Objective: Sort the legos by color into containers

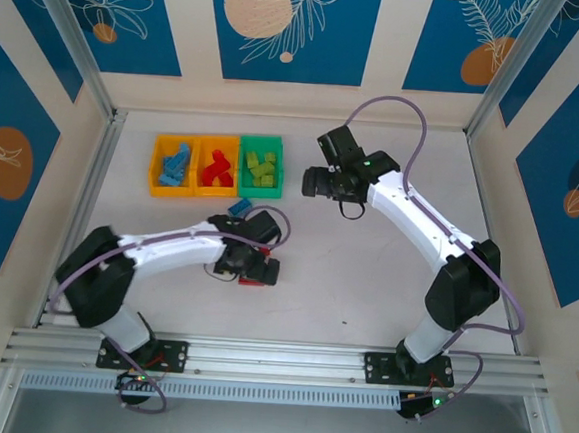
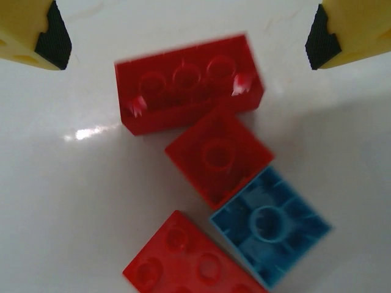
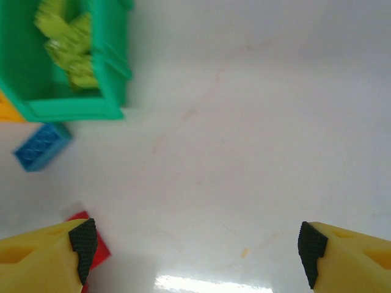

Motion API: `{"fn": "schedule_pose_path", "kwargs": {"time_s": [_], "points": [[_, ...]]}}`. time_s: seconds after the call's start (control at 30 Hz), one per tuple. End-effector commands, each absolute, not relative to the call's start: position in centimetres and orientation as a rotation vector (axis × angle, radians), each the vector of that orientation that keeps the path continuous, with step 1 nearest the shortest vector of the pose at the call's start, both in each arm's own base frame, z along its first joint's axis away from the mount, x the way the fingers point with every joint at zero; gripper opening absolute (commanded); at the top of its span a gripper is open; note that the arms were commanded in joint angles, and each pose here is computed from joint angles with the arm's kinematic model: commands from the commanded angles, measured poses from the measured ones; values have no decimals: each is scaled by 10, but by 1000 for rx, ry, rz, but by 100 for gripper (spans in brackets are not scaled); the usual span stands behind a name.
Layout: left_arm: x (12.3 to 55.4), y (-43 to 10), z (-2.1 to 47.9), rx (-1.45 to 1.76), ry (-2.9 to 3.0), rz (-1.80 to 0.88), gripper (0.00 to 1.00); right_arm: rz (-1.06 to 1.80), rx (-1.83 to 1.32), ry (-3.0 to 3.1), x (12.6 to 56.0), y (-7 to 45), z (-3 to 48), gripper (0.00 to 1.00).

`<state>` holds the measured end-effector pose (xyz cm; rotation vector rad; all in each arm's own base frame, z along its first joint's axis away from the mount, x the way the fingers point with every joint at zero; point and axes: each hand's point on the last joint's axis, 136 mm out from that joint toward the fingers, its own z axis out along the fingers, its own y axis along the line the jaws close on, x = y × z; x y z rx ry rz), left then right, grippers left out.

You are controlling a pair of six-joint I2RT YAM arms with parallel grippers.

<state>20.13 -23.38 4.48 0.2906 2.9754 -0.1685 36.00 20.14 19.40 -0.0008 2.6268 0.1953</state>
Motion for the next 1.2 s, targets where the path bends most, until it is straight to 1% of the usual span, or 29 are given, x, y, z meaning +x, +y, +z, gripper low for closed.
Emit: {"fn": "schedule_pose_path", "kwargs": {"time_s": [0.0,0.1,0.13,0.17,0.27,0.33,0.37,0.43,0.5,0.6,0.7,0.8,0.9,0.97,1.07,1.17], "points": [[196,-250,39,381,3013,-229,100,195,56,2618,358,194,203,88],[195,-252,32,383,3044,-221,99,185,52,2618,358,193,206,88],[196,-249,28,373,3059,-194,97,179,52,2616,358,192,206,88],[195,-248,25,377,3070,-176,92,174,56,2615,358,191,206,88],[196,-246,19,389,3085,-146,72,174,63,2618,357,189,206,88],[197,-245,20,388,3077,-137,62,172,71,2622,355,188,206,88],[198,-244,21,382,3070,-129,58,169,72,2626,354,187,205,88],[199,-240,25,369,3055,-121,54,172,74,2631,353,188,205,88],[200,-237,32,357,3031,-122,52,190,66,2640,350,190,207,88],[204,-236,58,324,2960,-185,51,250,44,2655,342,197,211,88],[215,-228,99,283,2858,-221,51,348,39,2664,332,206,219,88],[236,-206,136,195,2772,-243,51,458,35,2654,324,217,227,87],[273,-177,162,58,2689,-260,50,522,39,2635,322,225,233,87],[308,-155,176,-40,2634,-255,49,543,47,2626,323,228,235,87],[364,-136,187,-135,2555,-242,49,557,51,2628,325,232,234,87],[420,-118,182,-198,2514,-165,49,546,51,2636,326,234,230,87]]}}
